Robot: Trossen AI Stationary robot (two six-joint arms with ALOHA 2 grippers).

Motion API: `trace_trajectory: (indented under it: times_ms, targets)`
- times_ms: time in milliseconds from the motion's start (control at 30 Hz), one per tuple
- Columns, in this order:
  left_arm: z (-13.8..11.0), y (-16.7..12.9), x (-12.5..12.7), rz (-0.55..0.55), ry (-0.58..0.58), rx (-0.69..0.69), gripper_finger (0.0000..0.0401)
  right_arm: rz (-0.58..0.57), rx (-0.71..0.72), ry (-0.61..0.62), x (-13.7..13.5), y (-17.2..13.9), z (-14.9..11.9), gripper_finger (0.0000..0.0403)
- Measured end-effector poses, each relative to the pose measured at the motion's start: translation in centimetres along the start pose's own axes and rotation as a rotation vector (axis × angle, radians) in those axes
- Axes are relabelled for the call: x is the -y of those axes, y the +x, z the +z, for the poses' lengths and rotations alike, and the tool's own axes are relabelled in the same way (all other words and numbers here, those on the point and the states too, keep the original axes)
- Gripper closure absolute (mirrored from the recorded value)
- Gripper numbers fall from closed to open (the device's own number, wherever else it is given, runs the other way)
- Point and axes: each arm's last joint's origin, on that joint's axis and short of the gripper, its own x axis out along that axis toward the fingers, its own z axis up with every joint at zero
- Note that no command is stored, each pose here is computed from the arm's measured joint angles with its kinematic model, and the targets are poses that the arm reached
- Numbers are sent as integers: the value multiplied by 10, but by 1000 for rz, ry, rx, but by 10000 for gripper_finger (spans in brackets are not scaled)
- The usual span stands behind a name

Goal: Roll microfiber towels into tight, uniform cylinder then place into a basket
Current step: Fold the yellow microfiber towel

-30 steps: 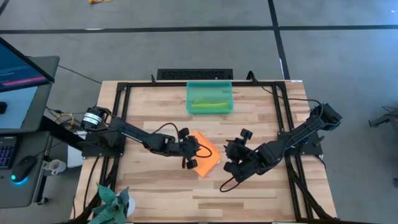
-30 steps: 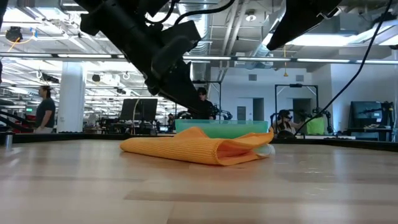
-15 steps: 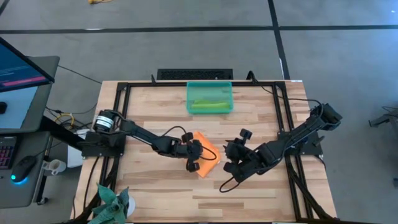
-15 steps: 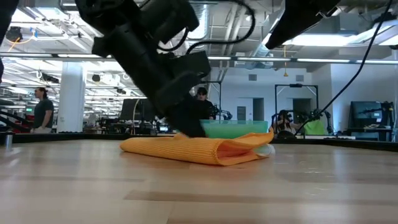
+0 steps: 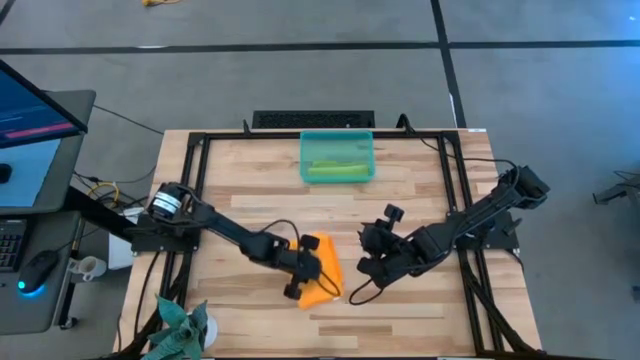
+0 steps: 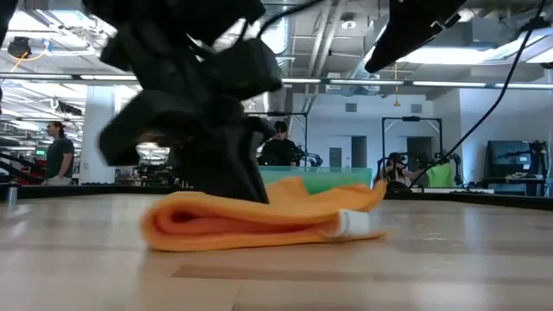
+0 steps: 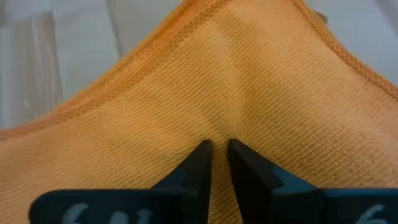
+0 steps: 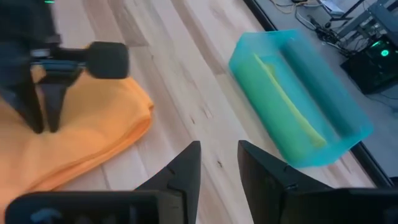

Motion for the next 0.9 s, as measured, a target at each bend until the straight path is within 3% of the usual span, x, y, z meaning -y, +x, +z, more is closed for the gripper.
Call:
trace_trajectory:
  times_ms: [133,267,500,667,900]
  targets:
    - [15,-8,12,98,86,-3,351,1,-4,35,2,3,2,274]
    - [34,-25,18,166,87,-63,351,58,-23,89,2,8,7,274]
    - [19,-38,32,262,35,-304,351,128,-17,200,7,28,14,274]
    - [8,-54,41,405,45,-396,351,256,-37,241,11,51,13,283]
    - [14,-78,52,463,22,-330,351,500,62,291,16,78,15,293]
